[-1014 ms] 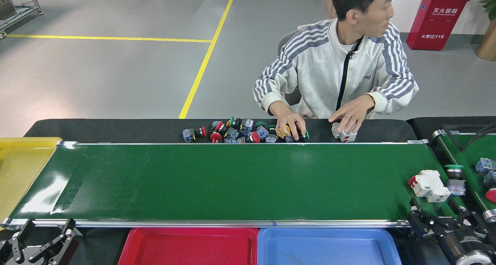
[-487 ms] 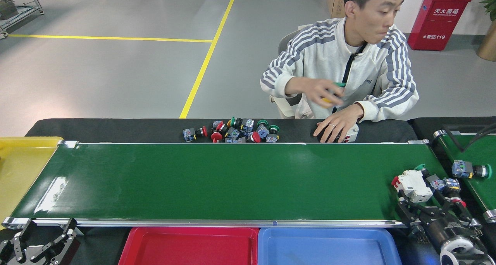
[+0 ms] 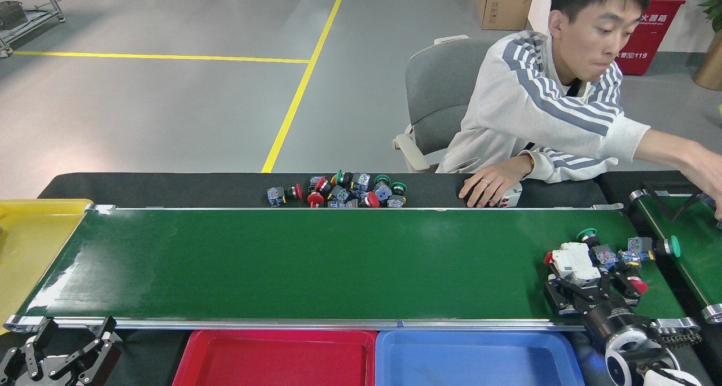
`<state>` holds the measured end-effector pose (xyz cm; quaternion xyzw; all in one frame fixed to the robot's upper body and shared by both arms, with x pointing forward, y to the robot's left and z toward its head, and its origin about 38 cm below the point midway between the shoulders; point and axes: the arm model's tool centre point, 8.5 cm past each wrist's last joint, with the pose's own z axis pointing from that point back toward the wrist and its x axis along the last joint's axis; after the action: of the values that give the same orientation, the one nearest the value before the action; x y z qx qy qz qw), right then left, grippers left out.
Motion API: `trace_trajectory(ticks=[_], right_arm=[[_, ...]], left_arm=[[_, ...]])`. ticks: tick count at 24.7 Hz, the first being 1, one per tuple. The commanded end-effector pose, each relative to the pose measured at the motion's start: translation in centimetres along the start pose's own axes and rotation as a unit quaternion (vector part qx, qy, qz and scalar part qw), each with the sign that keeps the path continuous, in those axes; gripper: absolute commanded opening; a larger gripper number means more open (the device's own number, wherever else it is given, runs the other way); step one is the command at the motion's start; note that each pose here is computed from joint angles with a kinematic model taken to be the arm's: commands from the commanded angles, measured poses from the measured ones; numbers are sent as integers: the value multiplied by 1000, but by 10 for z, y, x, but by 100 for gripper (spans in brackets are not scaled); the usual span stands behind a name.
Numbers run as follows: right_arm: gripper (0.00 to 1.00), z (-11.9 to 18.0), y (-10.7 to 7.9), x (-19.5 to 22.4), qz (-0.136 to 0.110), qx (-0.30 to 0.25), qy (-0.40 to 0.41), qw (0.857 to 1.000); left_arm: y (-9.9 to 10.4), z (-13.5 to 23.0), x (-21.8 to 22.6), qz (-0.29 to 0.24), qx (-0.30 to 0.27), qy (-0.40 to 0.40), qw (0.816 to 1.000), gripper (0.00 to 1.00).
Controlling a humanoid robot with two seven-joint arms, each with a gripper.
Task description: Pick switch part from conveyor to tray
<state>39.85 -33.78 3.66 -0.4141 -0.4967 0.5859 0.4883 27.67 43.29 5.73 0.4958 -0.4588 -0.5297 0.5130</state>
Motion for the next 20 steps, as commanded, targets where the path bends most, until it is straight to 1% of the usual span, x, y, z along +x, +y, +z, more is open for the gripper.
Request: trace_trajectory(ticks=[1,4,7,10,12,14,15,16,18,19,20], right_arm=[[15,5,-19,11,12,-40,-54,998],[14,18,-27,37,16,-64,-120,991],[14,32,-30,58,20,-76,-151,985],[14,34,-34,82,24,-86,-185,979],[14,37,-33,92,25,-85,-201,976],[15,47,-28,103,25,-81,-226,970],[18,55,-25,108,23,-79,-243,966],[23,62,-21,113,19,-79,-258,963],[41,78,-10,120,10,-71,-280,957],[55,85,-2,122,3,-61,-284,957],[79,93,4,122,-3,-57,-289,956]], left_arm=[[9,-3,-4,-7,11,1,1000,100],[7,-2,-3,-5,9,-1,1000,100],[5,-5,5,-3,7,-12,1000,100],[5,-6,6,-3,7,-13,1000,100],[4,-5,7,-4,6,-13,1000,100],[4,-6,7,-4,7,-13,1000,100],[5,-6,7,-5,7,-14,1000,100],[5,-7,7,-4,8,-14,1000,100],[6,-7,7,-4,9,-12,1000,100],[6,-7,7,-4,9,-13,1000,100],[6,-7,7,-4,9,-13,1000,100]])
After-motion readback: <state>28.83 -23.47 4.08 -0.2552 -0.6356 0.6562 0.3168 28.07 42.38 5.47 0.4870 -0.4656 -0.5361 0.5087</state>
